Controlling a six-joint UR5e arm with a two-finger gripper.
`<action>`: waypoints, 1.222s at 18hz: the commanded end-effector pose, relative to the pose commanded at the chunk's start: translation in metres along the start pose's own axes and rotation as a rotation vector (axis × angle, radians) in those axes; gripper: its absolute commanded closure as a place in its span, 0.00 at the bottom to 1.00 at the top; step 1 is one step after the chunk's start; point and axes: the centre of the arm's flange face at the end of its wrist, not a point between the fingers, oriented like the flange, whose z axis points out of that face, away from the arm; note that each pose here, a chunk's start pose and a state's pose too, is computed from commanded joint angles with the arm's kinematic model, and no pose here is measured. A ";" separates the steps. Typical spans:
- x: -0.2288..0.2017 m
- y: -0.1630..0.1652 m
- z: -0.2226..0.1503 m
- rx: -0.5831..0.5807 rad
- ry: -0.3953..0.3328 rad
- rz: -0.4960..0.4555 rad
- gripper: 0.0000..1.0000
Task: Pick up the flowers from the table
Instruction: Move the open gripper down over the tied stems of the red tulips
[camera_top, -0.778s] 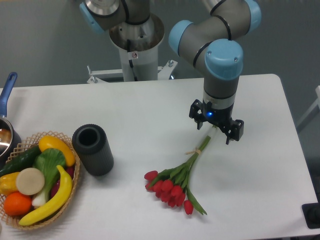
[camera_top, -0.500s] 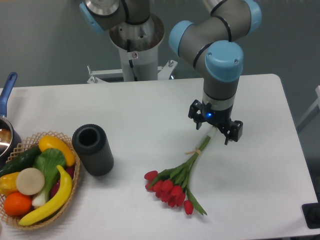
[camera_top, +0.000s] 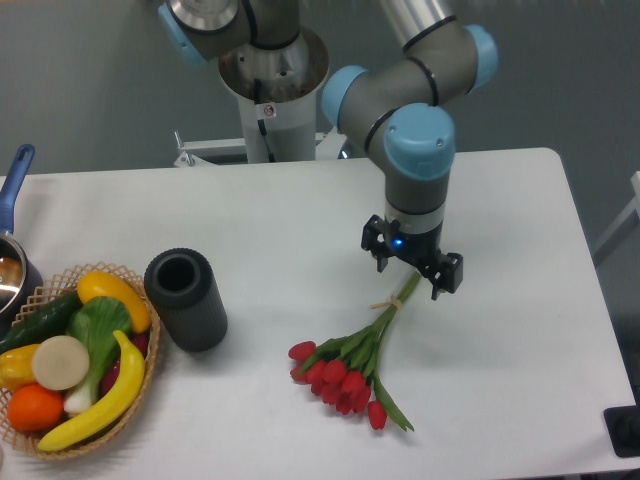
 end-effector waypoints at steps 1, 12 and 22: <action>0.006 -0.008 0.014 -0.010 0.022 0.014 0.00; 0.013 -0.031 0.067 -0.034 0.079 0.012 0.00; 0.001 -0.051 0.085 -0.024 0.055 -0.063 0.33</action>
